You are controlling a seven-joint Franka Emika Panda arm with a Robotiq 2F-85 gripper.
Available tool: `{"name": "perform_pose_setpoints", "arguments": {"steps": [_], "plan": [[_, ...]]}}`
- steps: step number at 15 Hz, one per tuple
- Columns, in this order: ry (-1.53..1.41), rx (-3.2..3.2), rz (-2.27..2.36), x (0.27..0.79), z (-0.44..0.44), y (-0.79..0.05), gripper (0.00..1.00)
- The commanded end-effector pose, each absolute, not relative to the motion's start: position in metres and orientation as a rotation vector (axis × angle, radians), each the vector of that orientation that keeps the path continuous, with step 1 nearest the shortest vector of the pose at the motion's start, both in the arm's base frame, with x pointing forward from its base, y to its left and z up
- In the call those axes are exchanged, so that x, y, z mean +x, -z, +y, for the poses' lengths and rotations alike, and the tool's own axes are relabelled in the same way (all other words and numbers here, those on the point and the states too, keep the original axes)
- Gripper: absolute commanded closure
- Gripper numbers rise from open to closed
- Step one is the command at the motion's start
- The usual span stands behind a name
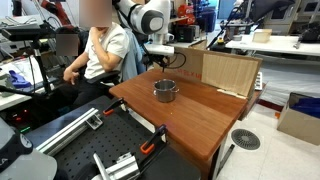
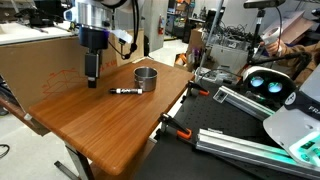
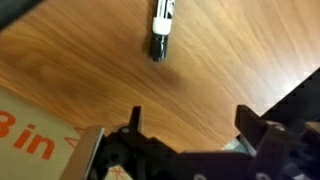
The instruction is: Remove the marker from the silver pot.
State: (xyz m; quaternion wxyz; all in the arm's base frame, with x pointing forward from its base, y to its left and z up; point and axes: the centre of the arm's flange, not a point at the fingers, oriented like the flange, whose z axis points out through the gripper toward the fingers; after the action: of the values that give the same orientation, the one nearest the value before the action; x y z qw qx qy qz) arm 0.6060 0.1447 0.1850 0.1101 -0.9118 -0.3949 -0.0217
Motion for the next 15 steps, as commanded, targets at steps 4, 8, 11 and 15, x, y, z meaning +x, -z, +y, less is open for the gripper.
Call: {"name": "perform_pose_setpoints", "arguments": {"steps": [4,8,11,15], "plan": [[0.216,-2.743,-1.275,0.594,0.166,-0.267,0.00],[0.226,-2.715,-1.310,0.599,0.173,-0.283,0.00],[0.207,-2.715,-1.325,0.592,0.172,-0.286,0.00],[0.201,-2.715,-1.326,0.591,0.172,-0.284,0.00]]}}
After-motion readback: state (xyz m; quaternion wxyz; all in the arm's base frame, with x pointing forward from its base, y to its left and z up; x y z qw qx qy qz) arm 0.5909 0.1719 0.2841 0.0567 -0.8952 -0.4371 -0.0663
